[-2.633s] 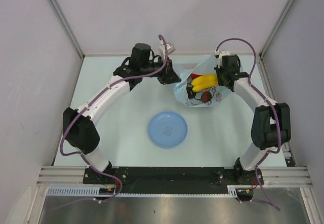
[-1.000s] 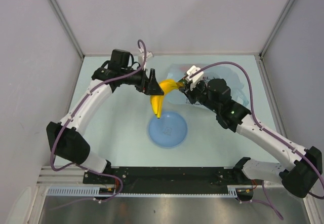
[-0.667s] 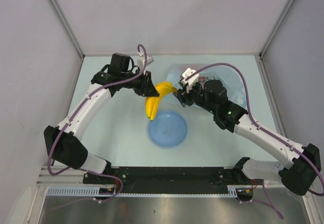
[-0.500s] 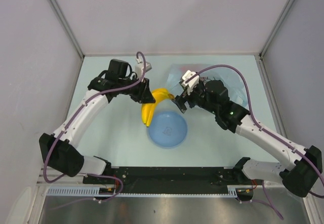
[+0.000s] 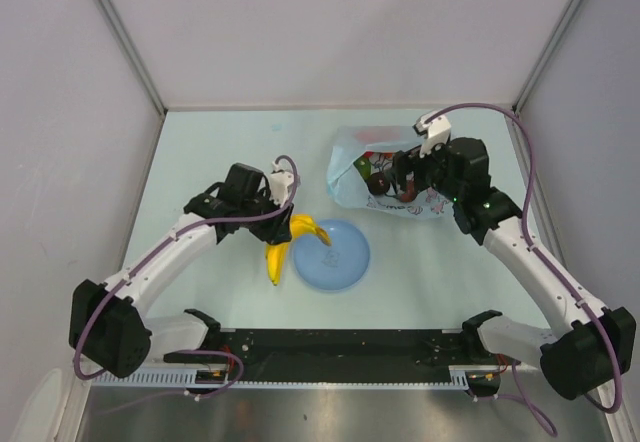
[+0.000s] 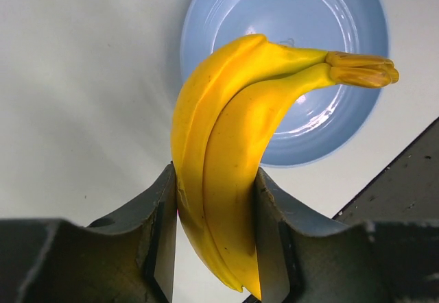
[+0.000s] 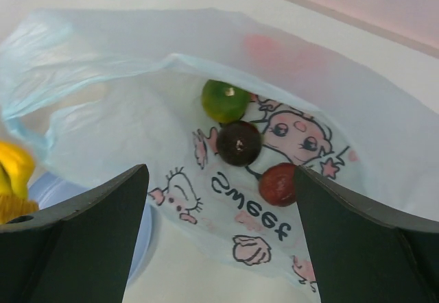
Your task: Take the fake fruits out of the plastic bag
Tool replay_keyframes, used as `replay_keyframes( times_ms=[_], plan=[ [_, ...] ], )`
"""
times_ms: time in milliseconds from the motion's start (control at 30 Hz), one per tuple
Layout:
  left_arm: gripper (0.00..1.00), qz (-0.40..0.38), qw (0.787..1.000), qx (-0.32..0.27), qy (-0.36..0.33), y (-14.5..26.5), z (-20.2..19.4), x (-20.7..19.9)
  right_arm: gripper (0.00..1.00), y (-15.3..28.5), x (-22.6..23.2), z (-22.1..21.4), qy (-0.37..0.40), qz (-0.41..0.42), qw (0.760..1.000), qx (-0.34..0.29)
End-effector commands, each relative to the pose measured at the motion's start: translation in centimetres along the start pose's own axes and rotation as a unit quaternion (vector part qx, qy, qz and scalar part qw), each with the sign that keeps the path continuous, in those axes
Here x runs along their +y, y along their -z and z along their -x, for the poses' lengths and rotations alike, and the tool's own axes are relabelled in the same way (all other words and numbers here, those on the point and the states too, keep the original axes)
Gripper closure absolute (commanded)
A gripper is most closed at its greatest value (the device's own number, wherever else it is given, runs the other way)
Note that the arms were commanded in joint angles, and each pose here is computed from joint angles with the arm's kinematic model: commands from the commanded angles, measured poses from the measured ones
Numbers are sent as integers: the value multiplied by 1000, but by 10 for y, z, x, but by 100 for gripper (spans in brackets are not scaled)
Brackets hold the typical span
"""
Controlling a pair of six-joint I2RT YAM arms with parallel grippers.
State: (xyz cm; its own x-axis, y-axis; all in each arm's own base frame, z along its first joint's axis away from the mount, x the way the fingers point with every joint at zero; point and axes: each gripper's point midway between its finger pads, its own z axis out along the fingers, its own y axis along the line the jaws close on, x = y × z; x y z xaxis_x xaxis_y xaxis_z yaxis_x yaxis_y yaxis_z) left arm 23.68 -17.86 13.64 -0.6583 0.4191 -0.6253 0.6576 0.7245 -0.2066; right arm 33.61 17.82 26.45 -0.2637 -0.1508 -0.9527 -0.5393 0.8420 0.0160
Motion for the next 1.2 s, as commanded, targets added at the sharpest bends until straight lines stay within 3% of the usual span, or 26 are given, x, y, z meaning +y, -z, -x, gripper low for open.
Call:
replay_keyframes(
  times_ms=[0,333,633,933,1033,1167],
  plan=[
    [100,25,999,-31,0,-8,16,8,10,11,-19,36,-25,-23,998,-59],
    [100,-24,1000,-12,-8,-50,40,-25,11,15,-27,23,-35,-27,998,-45],
    [100,-27,998,38,-34,-93,44,-18,12,18,-36,18,-41,-37,997,-49],
    [100,0,998,38,-48,-108,33,-3,12,19,-43,14,-48,-45,997,-49],
    [74,3,998,40,-49,-110,36,-2,12,18,-44,11,-49,-44,997,-46],
    [56,-1,998,49,-45,-112,31,-3,12,16,-43,7,-50,-44,997,-42]
  ],
)
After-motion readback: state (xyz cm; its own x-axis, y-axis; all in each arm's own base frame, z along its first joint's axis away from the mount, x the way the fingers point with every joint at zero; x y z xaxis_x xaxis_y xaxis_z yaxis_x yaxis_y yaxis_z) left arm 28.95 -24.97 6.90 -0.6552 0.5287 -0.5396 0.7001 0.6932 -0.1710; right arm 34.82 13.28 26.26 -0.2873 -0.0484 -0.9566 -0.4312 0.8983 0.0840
